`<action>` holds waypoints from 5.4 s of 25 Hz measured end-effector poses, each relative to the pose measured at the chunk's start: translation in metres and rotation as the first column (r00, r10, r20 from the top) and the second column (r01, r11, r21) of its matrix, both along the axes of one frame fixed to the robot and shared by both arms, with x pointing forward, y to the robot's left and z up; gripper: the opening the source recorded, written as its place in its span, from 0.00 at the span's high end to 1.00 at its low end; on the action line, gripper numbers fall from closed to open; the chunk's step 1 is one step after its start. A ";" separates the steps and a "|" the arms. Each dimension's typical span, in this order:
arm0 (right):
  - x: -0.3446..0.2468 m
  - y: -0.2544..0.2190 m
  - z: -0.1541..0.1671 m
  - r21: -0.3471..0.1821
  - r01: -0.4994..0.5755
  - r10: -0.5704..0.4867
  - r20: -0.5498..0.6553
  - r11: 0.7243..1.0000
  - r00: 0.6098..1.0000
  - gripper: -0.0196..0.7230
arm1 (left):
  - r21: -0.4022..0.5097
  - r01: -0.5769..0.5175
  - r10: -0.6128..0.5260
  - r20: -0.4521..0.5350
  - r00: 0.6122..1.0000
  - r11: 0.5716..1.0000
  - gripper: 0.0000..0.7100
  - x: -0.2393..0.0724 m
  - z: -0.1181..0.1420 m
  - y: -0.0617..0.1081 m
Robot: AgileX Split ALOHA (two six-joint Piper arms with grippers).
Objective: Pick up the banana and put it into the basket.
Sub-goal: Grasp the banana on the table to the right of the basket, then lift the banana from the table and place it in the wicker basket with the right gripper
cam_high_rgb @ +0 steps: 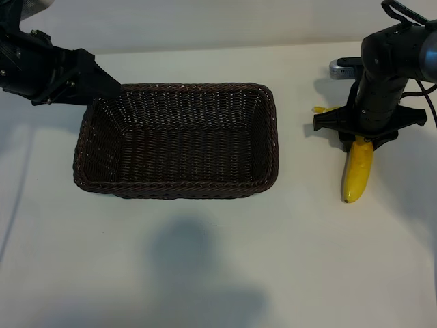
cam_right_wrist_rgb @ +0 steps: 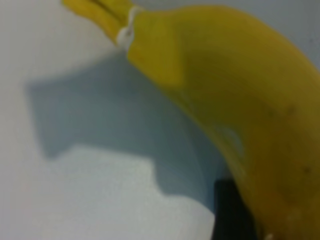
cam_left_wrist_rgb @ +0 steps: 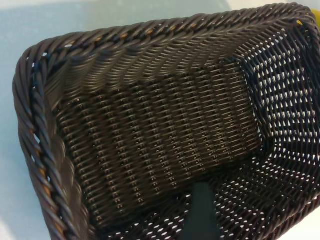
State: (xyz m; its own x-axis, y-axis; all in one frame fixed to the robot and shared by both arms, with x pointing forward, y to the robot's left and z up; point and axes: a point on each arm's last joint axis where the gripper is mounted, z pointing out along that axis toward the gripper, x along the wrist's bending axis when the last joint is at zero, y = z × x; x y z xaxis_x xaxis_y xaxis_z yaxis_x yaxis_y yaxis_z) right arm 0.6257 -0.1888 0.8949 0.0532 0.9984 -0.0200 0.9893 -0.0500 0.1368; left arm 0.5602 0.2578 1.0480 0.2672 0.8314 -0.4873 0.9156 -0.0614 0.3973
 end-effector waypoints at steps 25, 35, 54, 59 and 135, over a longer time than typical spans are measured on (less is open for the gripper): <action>0.012 0.002 0.075 -0.017 -0.016 0.018 0.078 1.000 0.997 0.41 | 0.000 -0.001 0.001 0.001 1.000 1.000 0.15 0.000 0.000 0.000; 0.018 0.011 0.099 0.003 -0.072 0.072 0.091 0.997 0.993 0.41 | 0.001 -0.002 0.002 0.003 1.000 1.000 0.15 0.000 0.000 0.000; -0.007 0.096 0.137 0.026 -0.298 0.293 0.131 0.954 0.947 0.41 | 0.002 -0.001 0.001 0.004 1.000 1.000 0.15 0.000 0.000 0.000; -0.024 0.124 0.137 0.020 -0.366 0.360 0.134 0.930 0.923 0.41 | 0.002 -0.001 0.001 0.004 1.000 1.000 0.15 0.000 0.000 0.000; -0.041 0.196 0.132 0.068 -0.983 0.879 0.442 0.168 0.181 0.41 | 0.002 0.001 -0.001 0.004 1.000 1.000 0.15 0.000 0.000 0.000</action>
